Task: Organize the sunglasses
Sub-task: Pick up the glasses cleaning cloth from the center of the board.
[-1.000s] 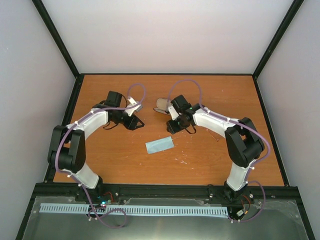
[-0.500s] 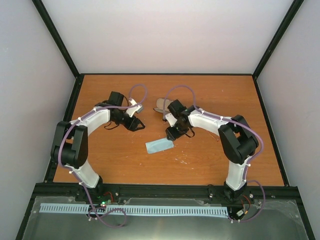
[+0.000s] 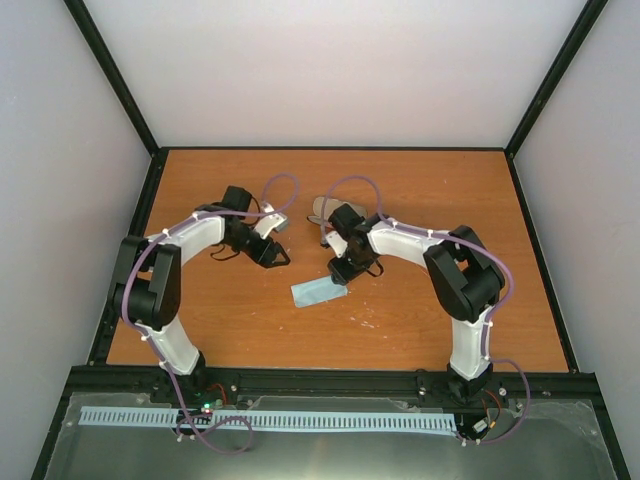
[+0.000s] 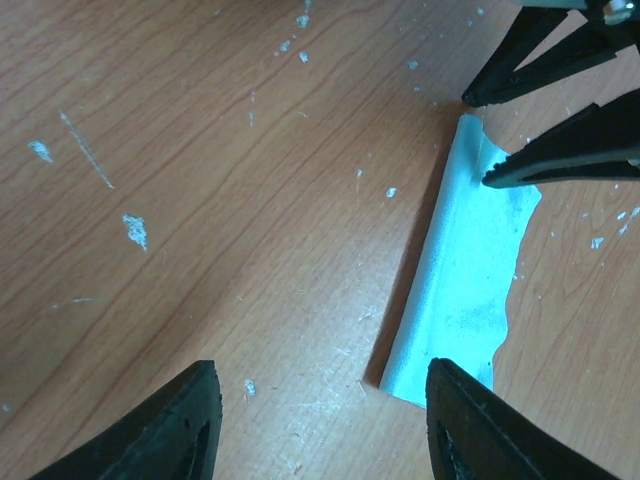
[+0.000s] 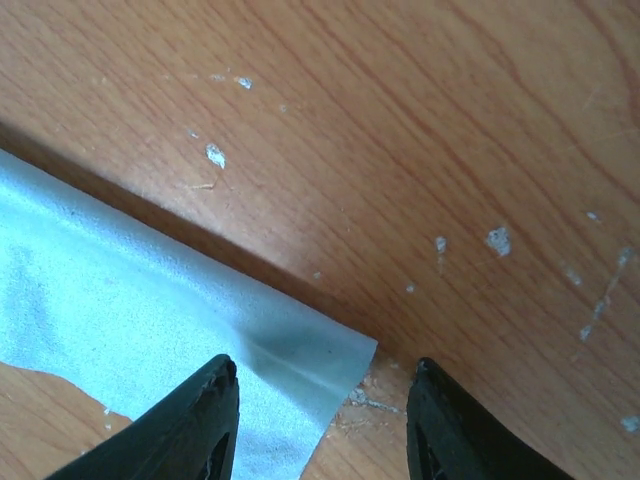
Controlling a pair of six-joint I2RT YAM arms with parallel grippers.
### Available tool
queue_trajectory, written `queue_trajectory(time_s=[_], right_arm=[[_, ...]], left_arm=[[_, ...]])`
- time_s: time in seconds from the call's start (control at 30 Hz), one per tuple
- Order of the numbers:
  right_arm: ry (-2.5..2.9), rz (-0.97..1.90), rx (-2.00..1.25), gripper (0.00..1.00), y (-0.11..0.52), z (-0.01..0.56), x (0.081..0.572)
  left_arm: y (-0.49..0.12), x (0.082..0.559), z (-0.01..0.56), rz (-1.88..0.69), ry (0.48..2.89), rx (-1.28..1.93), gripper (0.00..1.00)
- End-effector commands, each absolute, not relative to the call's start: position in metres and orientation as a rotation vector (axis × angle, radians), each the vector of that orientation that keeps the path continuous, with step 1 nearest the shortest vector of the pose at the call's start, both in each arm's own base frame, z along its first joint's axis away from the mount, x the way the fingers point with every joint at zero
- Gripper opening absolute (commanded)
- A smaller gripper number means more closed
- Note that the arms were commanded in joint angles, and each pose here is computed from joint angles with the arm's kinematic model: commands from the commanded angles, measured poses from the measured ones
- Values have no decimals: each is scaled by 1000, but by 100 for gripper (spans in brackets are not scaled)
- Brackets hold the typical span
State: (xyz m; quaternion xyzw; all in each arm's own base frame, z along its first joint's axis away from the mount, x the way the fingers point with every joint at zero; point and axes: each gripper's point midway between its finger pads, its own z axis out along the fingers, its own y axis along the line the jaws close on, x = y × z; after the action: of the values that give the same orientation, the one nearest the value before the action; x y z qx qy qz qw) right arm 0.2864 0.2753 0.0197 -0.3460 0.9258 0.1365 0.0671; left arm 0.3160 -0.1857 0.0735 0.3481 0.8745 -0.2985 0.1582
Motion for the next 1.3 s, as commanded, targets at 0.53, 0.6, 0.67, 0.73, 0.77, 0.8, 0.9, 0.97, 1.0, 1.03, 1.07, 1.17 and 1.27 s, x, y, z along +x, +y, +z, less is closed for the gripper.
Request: queue_trajectory(time_s=[0.53, 0.6, 0.67, 0.73, 0.77, 0.8, 0.9, 0.97, 1.0, 1.03, 1.07, 1.17, 1.27], right_arm=[[2871, 388, -1170, 3, 278, -13, 258], [2874, 372, -1163, 3, 276, -14, 259], [2875, 359, -1154, 3, 275, -15, 259], [2881, 348, -1142, 3, 274, -15, 260], [2882, 348, -1138, 3, 274, -15, 260], [2883, 347, -1133, 3, 274, -16, 260], [2886, 350, -1121, 3, 274, -17, 261], [2890, 355, -1117, 3, 275, -18, 260], [2891, 357, -1114, 3, 275, -17, 260], [2890, 360, -1112, 3, 275, -17, 260], [2891, 356, -1110, 3, 275, -17, 260], [2886, 351, -1105, 3, 275, -16, 262], [2887, 349, -1095, 3, 275, -15, 263]], left_arm=[[-202, 273, 40, -628, 2580, 1263, 66], [-200, 269, 35, -610, 2592, 1272, 64], [-199, 264, 31, -594, 2600, 1288, 61], [-199, 261, 28, -585, 2602, 1302, 60], [-199, 260, 27, -581, 2602, 1304, 59], [-200, 260, 27, -575, 2604, 1308, 58], [-200, 261, 23, -553, 2608, 1311, 55], [-201, 263, 20, -544, 2609, 1308, 54], [-202, 266, 20, -546, 2603, 1301, 54], [-203, 267, 20, -550, 2600, 1292, 53], [-205, 268, 18, -551, 2600, 1290, 51], [-209, 265, 14, -561, 2611, 1307, 48], [-210, 260, 12, -566, 2606, 1332, 47]])
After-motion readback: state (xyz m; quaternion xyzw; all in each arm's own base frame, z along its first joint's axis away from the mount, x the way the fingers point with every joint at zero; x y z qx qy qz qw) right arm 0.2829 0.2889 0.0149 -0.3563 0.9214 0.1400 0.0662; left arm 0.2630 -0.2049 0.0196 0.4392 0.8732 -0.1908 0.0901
